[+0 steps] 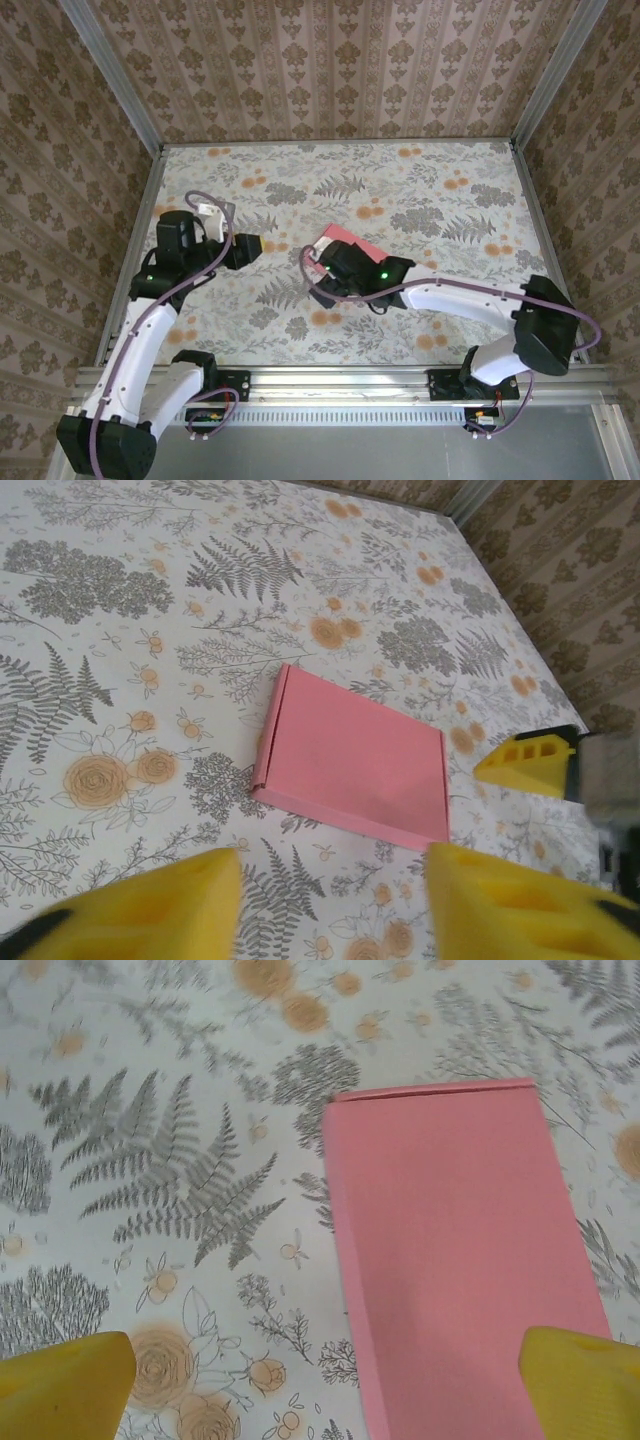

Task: Fold the paper box

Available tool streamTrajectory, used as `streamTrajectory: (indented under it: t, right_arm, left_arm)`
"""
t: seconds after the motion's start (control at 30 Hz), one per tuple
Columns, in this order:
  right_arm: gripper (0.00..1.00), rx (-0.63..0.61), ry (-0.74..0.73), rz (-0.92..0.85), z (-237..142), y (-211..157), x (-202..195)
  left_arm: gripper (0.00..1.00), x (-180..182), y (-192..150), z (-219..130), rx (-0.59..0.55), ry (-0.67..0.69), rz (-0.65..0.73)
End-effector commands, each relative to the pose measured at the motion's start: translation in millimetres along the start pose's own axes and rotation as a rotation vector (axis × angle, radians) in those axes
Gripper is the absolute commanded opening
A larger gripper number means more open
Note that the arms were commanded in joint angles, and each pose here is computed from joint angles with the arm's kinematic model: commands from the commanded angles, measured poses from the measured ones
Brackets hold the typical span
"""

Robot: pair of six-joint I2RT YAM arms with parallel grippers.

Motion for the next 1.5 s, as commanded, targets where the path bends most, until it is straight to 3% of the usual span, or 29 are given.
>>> streamTrajectory:
  t: [0.0, 0.13, 0.43, 0.53, 0.67, 0.93, 1.13, 1.2, 1.37, 1.47]
  right_arm:
    - [1.0, -0.122, -0.056, 0.226, -17.7, 5.2, -25.4]
    - [1.0, -0.145, -0.24, 0.316, -28.1, -5.0, -57.0]
    - [1.0, -0.277, -0.516, 0.465, -44.9, -44.3, -124.0]
    - [1.0, -0.28, -0.563, 0.561, -46.0, -67.5, -154.2]
    - [1.0, -0.284, -0.65, 0.603, -44.5, -98.7, -182.5]
    - [1.0, -0.24, -0.757, 0.63, -35.5, -135.5, -214.9]
    - [1.0, -0.263, -0.787, 0.611, -22.9, -143.7, -221.1]
    - [1.0, -0.275, -0.794, 0.601, -18.3, -145.2, -222.3]
    - [1.0, -0.315, -0.8, 0.572, -9.2, -146.4, -224.9]
    - [1.0, -0.33, -0.801, 0.555, -3.6, -145.5, -228.2]
  left_arm:
    - [0.68, 5.2, 1.6, 7.2, -0.034, 0.077, -0.008]
    - [0.99, 18.5, 2.3, 14.8, -0.073, 0.187, 0.008]
    - [1.0, 68.2, 10.0, 33.6, -0.159, 0.532, 0.138]
    - [1.0, 88.9, 10.1, 39.5, -0.163, 0.602, 0.131]
    - [1.0, 109.3, 1.1, 49.4, -0.199, 0.691, 0.234]
    - [1.0, 141.8, -12.6, 73.7, -0.274, 0.712, 0.328]
    - [1.0, 158.1, -6.3, 91.3, -0.229, 0.738, 0.374]
    - [1.0, 161.9, -6.2, 91.2, -0.278, 0.753, 0.41]
    - [1.0, 189.3, -19.0, 81.1, -0.357, 0.728, 0.29]
    - [1.0, 190.5, -22.6, 79.2, -0.375, 0.694, 0.292]
Point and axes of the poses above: each hand's point on the last joint's axis, 136 mm out from that joint toward the fingers, its own z axis out along the fingers, its own x axis along the line the jaws close on, y = z × x, the point moved 10 cm from there along -z, back along the fingers, and after that the axes turned 3 degrees about -z, right-handed, at the moved point
